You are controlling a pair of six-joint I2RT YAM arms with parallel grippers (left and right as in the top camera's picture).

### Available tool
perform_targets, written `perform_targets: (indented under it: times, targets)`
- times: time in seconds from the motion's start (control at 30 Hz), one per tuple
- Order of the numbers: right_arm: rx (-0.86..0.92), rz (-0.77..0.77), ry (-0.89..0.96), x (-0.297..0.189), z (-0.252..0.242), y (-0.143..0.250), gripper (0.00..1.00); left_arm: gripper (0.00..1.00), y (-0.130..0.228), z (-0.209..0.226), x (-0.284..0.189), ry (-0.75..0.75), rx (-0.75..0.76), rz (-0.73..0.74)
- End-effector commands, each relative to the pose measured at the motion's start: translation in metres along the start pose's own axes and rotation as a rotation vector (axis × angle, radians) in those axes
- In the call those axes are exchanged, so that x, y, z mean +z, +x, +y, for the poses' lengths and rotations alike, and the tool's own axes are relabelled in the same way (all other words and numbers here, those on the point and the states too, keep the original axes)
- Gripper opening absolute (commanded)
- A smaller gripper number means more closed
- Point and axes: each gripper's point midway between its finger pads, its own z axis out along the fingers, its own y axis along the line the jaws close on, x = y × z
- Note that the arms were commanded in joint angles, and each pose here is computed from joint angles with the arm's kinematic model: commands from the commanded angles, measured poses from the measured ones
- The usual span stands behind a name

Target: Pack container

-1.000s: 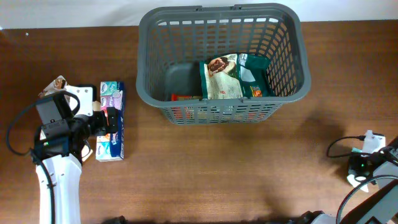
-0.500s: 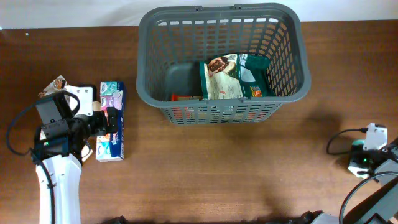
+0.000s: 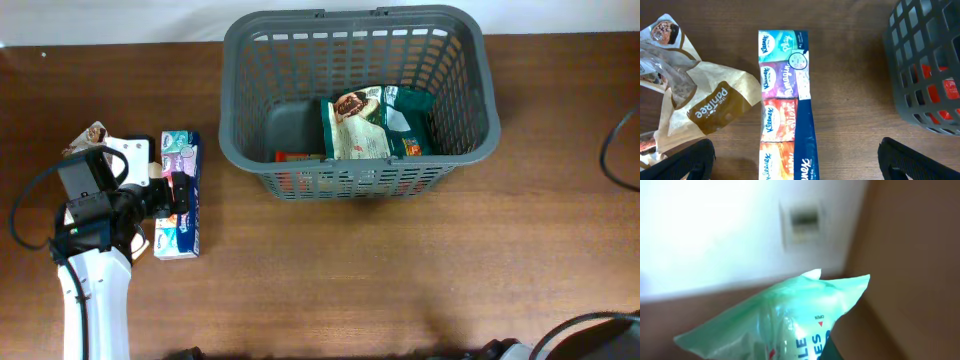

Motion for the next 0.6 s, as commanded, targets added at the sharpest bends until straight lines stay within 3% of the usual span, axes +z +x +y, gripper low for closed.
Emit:
perform_targets:
  times: [0.0,0.2,0.33,0.43,0.57]
  targets:
    - [0.017,-0.138,-0.169,0.002,0.06,-0.065,0.03,0.99,0.0,0.004,0.001,-0.011,-0.013,0.0]
    - [0.052,-0.263,-0.401,0.02,0.159,-0.127,0.03,0.99,0.0,0.004,0.001,-0.011,-0.014,0.001]
    - [0.036,-0.277,-0.569,0.023,0.237,-0.141,0.03,0.99,0.0,0.003,0.001,-0.011,-0.014,0.001]
    - [0.04,-0.239,-0.687,0.024,0.293,-0.13,0.03,0.99,0.0,0.003,0.001,-0.011,-0.014,0.001]
    - [0.076,-0.036,-0.818,0.031,0.363,-0.076,0.03,0.99,0.0,0.003,0.001,-0.011,-0.014,0.001]
